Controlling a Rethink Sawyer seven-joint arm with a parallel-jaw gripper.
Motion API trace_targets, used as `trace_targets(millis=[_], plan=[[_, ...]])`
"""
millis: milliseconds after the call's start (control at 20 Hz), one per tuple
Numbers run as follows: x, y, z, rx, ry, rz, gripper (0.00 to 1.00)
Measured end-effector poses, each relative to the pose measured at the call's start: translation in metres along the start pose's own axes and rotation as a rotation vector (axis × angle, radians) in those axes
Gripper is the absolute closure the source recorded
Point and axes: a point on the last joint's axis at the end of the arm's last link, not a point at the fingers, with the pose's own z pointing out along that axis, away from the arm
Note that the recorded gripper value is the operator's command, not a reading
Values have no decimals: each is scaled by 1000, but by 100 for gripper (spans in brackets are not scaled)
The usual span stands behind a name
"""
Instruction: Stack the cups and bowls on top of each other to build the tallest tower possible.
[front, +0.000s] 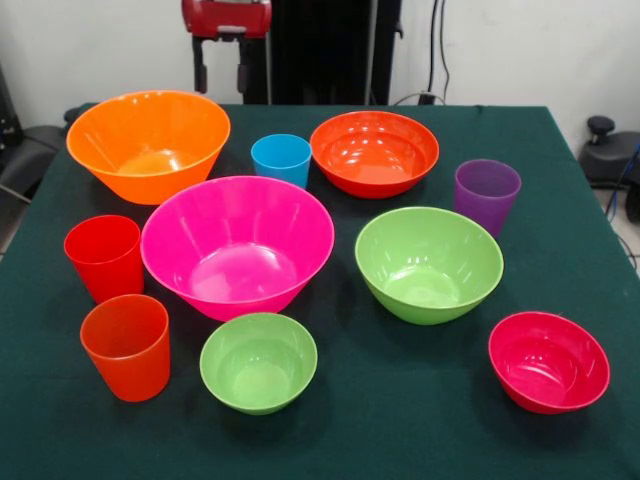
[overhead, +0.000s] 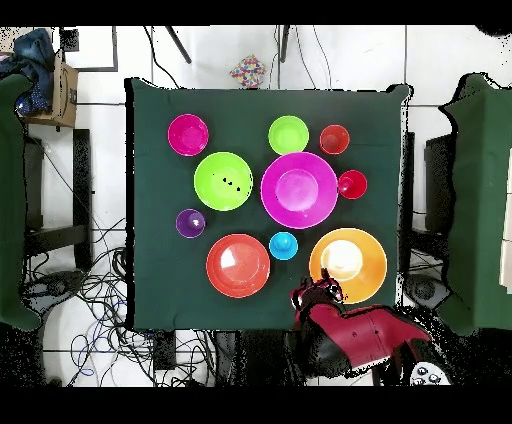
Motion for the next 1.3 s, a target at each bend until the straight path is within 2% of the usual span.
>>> trace_targets(millis=[350,700,850,1300], plan=[[-7,24,3,-20,14,-55,0],[3,44,10,-34,36,-92,0],[10,46,12,-42,39,-95,0],[19,40,10,-31,55,-87,0]])
